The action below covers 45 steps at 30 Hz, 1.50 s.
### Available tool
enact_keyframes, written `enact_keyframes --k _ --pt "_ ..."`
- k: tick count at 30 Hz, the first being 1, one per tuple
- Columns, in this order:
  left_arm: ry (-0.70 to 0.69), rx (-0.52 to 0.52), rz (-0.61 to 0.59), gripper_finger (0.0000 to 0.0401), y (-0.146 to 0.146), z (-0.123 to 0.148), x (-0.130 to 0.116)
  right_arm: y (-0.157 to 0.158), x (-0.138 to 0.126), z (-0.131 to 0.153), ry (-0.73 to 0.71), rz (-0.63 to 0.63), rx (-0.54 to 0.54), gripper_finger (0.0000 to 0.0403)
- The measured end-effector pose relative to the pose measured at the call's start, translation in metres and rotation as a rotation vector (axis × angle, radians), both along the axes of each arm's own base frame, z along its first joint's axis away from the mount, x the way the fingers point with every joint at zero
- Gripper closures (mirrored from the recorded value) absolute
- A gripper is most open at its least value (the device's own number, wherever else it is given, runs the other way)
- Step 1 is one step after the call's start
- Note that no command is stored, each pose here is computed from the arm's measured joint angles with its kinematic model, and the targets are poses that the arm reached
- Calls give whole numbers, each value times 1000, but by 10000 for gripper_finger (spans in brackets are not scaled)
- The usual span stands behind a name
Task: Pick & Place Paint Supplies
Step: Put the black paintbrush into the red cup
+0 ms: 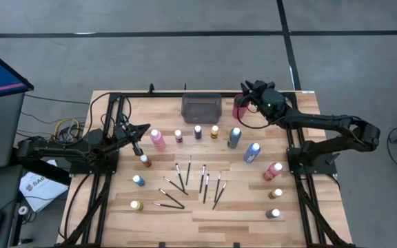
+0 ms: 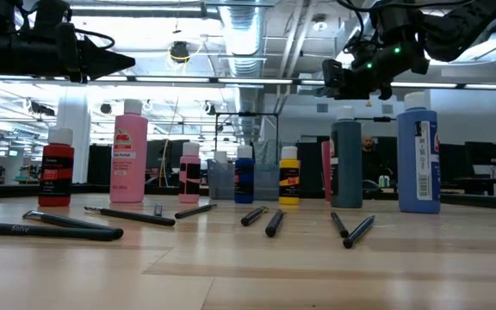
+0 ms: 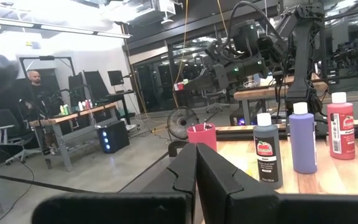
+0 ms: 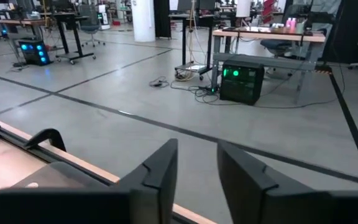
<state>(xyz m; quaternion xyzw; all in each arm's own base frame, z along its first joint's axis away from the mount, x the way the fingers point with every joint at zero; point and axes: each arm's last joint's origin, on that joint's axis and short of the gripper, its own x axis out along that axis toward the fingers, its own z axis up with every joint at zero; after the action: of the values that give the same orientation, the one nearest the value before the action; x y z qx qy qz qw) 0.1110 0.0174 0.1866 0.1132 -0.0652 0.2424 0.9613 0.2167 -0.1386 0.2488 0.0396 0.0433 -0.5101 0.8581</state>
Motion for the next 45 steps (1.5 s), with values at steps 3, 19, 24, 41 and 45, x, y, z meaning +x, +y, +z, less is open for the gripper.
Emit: enact_keyframes --k 3,19,24,41,45 --pt "0 0 0 398 0 0 0 8 5 20 2 36 10 266" --pt "-3 0 0 398 0 0 0 142 69 103 151 107 722 247" --pt "-4 0 0 398 0 0 0 188 96 71 142 5 984 244" --pt "-6 0 0 398 0 0 0 249 126 -20 168 -454 1311 223" --pt "-7 0 0 398 0 1 0 247 132 -35 200 -498 1320 224"
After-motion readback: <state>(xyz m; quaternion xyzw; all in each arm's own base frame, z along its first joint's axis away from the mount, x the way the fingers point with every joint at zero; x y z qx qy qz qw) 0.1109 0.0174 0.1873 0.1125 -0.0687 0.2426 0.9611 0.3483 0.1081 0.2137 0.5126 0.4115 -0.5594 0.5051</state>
